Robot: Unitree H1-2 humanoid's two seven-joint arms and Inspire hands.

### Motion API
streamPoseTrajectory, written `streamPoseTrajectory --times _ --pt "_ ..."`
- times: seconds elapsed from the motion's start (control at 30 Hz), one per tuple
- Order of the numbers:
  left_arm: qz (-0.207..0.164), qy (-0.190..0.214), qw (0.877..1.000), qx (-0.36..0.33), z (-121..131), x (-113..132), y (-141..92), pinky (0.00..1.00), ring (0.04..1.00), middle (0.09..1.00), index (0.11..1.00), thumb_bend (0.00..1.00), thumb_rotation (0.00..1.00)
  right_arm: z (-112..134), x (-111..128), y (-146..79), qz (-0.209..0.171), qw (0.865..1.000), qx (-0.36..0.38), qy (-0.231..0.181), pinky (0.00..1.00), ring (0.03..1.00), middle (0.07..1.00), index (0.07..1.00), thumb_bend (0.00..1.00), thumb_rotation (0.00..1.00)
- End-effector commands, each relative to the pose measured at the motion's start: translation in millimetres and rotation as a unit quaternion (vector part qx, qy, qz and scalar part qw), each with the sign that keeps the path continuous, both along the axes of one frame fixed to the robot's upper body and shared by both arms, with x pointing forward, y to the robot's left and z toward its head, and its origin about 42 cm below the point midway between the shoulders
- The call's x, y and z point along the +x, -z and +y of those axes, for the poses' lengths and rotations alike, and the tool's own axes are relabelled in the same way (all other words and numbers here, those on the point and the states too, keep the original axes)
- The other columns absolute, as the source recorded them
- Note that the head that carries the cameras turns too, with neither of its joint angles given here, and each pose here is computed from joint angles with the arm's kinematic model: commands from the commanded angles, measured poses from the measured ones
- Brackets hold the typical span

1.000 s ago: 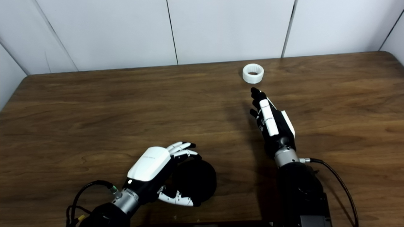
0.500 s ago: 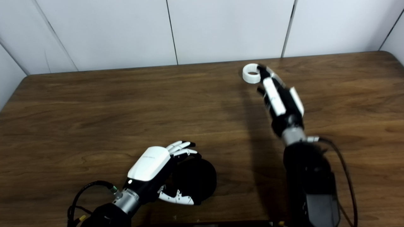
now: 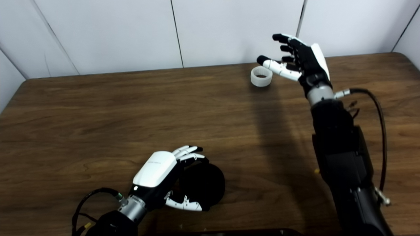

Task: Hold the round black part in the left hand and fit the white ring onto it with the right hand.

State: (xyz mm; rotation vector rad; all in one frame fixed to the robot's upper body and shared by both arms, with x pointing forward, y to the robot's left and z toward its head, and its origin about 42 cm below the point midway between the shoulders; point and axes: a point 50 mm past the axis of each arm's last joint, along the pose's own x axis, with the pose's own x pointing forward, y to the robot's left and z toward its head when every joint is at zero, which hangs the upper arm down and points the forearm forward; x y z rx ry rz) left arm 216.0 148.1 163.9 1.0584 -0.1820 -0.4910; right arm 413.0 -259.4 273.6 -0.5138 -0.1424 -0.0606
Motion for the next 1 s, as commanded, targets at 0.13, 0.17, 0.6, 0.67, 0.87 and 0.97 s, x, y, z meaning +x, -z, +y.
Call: streamPoseTrajectory --times 0.13,0.17,0.6,0.67,0.87,0.97 --pt "0.046 -0.020 0.998 0.038 14 -2 23 0.71 0.909 0.897 0.726 0.93 0.38 1 30 -37 -0.031 0.996 -0.080 -0.001 0.86 0.917 0.899 0.783 0.81 0.43" --pt "0.046 -0.020 0.998 0.037 14 -2 23 0.71 0.910 0.898 0.727 0.93 0.38 1 33 -37 -0.030 0.996 -0.087 -0.001 0.87 0.916 0.892 0.773 0.81 0.42" --pt "0.058 -0.024 0.998 0.032 16 -5 24 0.73 0.926 0.910 0.735 0.92 0.37 3 54 -34 -0.004 0.989 -0.147 0.000 0.81 0.943 0.966 0.759 0.86 0.38" --pt "0.057 -0.023 0.998 0.031 16 -5 23 0.74 0.930 0.912 0.735 0.92 0.36 2 59 -33 0.001 0.987 -0.160 0.002 0.79 0.937 0.972 0.760 0.87 0.37" --pt "0.056 -0.022 0.998 0.033 17 -5 22 0.73 0.929 0.913 0.735 0.91 0.37 0 74 -33 0.011 0.978 -0.210 -0.004 0.73 0.922 0.971 0.759 0.87 0.33" --pt "0.056 -0.022 0.998 0.032 18 -5 22 0.73 0.929 0.911 0.734 0.92 0.36 0 80 -34 0.014 0.974 -0.224 -0.006 0.72 0.925 0.964 0.754 0.87 0.32"
